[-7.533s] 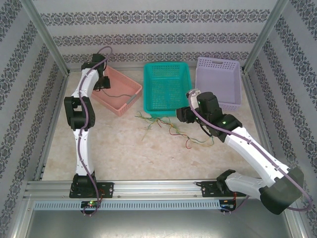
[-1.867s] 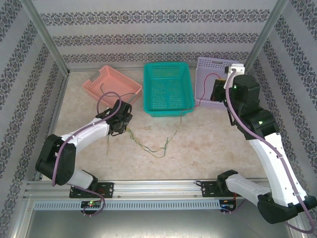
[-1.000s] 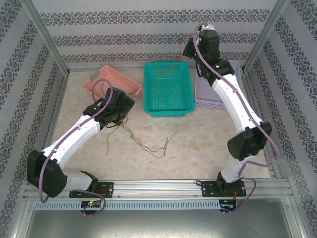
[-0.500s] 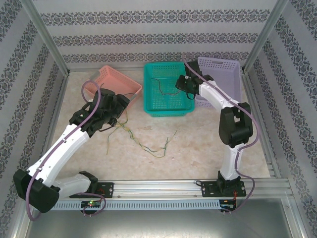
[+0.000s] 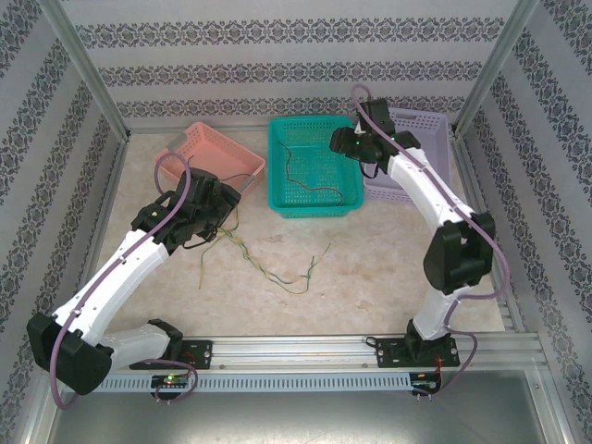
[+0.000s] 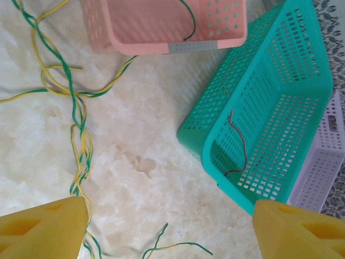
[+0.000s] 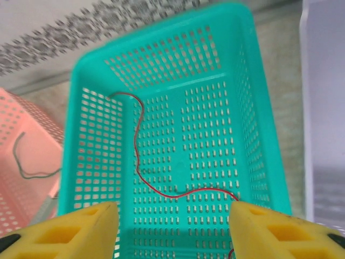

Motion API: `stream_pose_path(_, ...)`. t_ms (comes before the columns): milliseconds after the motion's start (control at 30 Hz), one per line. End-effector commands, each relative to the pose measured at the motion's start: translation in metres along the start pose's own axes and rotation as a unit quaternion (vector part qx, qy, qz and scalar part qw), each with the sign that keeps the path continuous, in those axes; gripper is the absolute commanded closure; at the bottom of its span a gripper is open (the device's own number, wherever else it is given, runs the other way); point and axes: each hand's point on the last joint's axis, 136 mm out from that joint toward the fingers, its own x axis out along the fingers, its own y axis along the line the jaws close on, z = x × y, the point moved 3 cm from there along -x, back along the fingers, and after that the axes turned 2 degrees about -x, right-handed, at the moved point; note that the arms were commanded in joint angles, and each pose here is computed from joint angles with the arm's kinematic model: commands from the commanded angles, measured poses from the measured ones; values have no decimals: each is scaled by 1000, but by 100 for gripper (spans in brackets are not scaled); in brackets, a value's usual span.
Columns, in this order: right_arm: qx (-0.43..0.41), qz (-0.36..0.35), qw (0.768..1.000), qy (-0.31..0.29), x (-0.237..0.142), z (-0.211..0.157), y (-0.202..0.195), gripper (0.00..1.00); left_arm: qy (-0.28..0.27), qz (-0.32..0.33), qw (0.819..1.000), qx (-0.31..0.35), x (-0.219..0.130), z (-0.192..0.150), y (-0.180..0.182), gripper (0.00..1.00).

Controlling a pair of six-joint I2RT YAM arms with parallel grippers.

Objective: Untangle the cables

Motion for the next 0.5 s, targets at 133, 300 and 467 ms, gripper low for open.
stream_pose_path(133,-173,56,983,20,-45,-79,45,50,12,90,996,-24,1,-12,62,25)
stream_pose_path(300,-231,168,954,90,-59,-193,71,52,69,49,994,-69,44,-36,74,29)
stream_pose_path(467,-308,264,894,188,-66,-277,104,51,113,66,989,-64,87,-55,82,30)
